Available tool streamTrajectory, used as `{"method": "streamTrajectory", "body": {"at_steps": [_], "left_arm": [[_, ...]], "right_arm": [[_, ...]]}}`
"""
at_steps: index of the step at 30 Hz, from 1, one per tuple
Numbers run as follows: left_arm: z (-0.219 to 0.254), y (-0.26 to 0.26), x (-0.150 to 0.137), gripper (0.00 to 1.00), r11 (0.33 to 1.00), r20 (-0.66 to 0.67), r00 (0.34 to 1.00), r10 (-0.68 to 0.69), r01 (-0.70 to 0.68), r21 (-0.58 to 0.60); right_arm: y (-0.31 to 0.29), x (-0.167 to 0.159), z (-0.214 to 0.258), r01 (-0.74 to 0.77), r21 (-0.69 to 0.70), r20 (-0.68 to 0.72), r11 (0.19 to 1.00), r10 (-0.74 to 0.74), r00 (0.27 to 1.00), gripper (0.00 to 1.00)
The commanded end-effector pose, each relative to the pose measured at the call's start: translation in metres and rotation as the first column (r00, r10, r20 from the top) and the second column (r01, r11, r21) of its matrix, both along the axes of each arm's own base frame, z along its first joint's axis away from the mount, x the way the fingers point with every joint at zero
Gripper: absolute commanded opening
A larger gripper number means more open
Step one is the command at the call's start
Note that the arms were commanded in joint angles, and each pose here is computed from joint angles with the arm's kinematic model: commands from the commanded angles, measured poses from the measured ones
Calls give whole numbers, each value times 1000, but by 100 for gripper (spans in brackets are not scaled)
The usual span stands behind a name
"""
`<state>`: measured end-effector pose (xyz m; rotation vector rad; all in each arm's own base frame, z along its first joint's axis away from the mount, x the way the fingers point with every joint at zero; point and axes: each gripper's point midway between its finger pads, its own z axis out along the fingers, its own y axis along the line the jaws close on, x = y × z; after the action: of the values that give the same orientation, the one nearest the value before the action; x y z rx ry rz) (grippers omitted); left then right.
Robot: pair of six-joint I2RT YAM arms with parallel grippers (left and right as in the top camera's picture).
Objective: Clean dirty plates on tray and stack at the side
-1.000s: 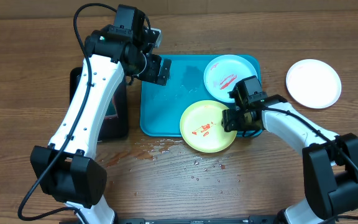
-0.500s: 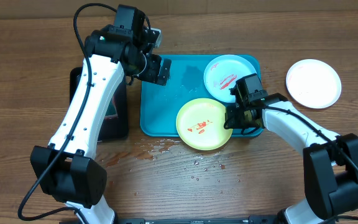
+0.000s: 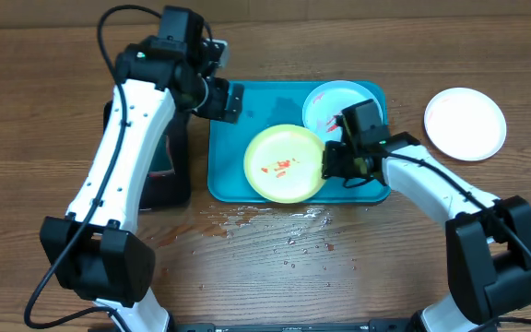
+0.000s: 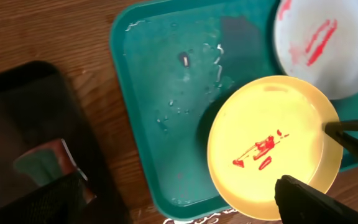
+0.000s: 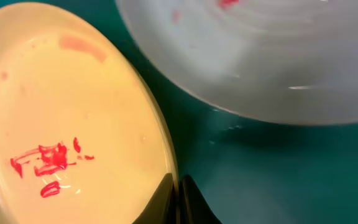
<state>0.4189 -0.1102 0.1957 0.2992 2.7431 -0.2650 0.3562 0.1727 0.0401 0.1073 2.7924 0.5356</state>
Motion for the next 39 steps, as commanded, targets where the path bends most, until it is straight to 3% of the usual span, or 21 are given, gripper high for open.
{"method": "streamTrajectory", "body": {"at_steps": [1,7,15,16,18,21,27,34,36,39], "left_arm": [[28,17,-2,100,998,57,997,56,-56,-14],[37,26,-9,100,997,66,995,73,-72,-14],[38,27,-11,100,997,63,996,71,-70,-9],[38,27,-11,100,997,63,995,71,-71,-8],[37,30,-10,100,997,65,995,78,-79,7],[37,34,-11,100,996,65,994,87,-89,26],[32,50,-15,100,984,50,988,143,-147,104],[23,84,-20,100,940,40,961,274,-276,198],[17,96,-22,100,930,26,952,305,-303,207],[2,117,-26,100,913,-5,935,354,-345,218]], "right_arm": [[29,11,14,27,57,47,998,-29,998,4],[40,27,20,91,45,139,995,-96,986,4],[44,28,12,108,52,123,993,-114,986,4],[44,28,12,107,55,125,993,-113,986,8],[46,31,14,104,64,136,993,-112,984,29],[51,33,18,91,89,145,992,-103,984,39],[57,31,40,67,122,128,990,-83,988,40],[44,22,104,-40,72,224,997,23,974,42],[38,15,118,-69,55,248,996,53,967,44],[28,2,139,-106,28,282,994,94,955,57]]}}
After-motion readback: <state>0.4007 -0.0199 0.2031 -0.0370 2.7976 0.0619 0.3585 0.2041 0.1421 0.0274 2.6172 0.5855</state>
